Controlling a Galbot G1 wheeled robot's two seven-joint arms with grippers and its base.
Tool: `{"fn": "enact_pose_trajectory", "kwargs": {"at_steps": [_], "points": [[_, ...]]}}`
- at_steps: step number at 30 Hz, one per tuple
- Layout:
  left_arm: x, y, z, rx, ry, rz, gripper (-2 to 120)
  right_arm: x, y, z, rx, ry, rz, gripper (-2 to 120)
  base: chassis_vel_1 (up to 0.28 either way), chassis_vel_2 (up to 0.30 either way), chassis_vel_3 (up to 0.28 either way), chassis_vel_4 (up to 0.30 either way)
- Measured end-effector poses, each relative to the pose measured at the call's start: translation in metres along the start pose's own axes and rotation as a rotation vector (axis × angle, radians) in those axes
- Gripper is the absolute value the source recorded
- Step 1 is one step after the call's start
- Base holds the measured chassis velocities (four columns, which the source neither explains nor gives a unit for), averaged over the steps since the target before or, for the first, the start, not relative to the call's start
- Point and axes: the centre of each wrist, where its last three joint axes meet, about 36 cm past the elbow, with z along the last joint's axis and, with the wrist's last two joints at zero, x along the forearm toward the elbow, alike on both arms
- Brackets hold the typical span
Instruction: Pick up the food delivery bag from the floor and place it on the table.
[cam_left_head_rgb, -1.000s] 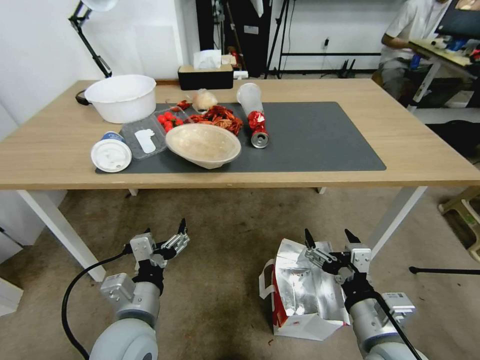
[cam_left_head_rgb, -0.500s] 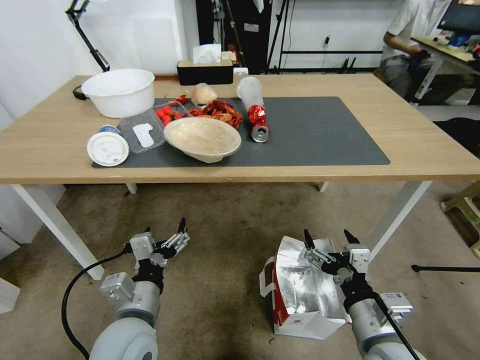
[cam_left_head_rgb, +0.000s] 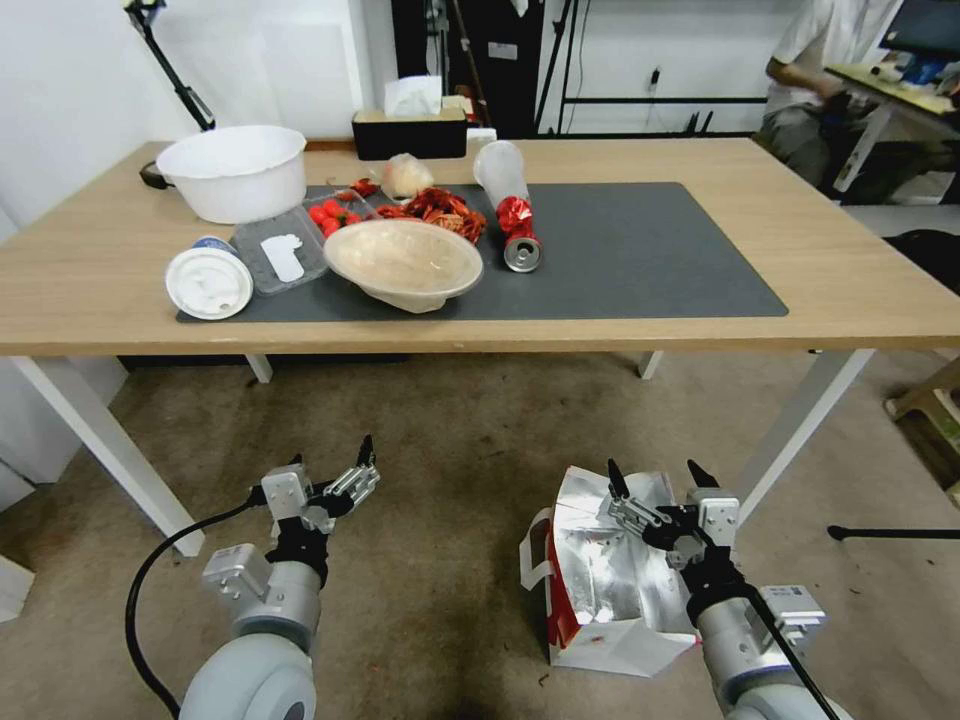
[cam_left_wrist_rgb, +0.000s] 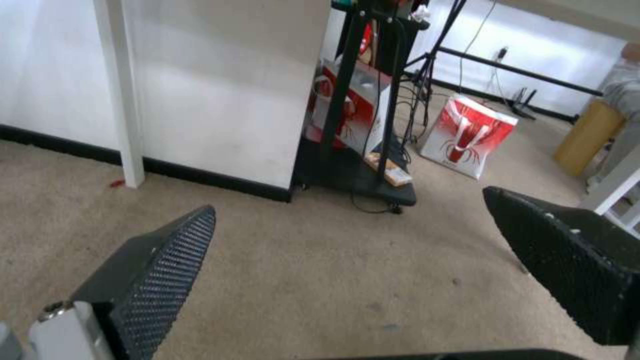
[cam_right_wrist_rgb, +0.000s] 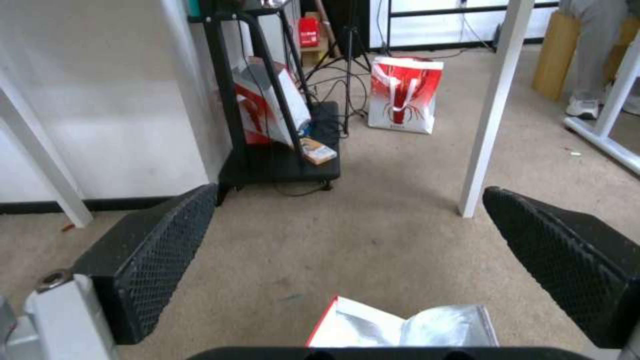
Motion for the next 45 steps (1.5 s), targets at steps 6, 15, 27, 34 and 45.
{"fn": "enact_pose_trajectory", "kwargs": {"at_steps": [6, 15, 27, 34, 45], "points": [[-0.0004, 0.0006, 0.0016, -0.003, 0.004, -0.001, 100, -0.0003, -0.0002, 0.0001, 0.001, 0.000, -0.002, 100, 0.000, 0.000, 0.000, 0.000], [0.0013, -0.0014, 0.0039, -0.007, 0.010, 0.006, 100, 0.0004, 0.0001, 0.0032, 0.006, 0.007, -0.008, 100, 0.000, 0.000, 0.000, 0.000], [0.0030, -0.0031, 0.0074, -0.007, 0.012, 0.009, 100, -0.0007, 0.0002, 0.0036, 0.004, 0.004, -0.002, 100, 0.000, 0.000, 0.000, 0.000], [0.0023, -0.0038, 0.0081, -0.007, 0.012, 0.011, 100, -0.0007, -0.0005, 0.0042, 0.006, 0.007, -0.001, 100, 0.000, 0.000, 0.000, 0.000], [0.0010, -0.0019, 0.0088, -0.009, 0.012, 0.010, 100, -0.0016, -0.0005, 0.0064, 0.008, 0.013, -0.003, 100, 0.000, 0.000, 0.000, 0.000]]}}
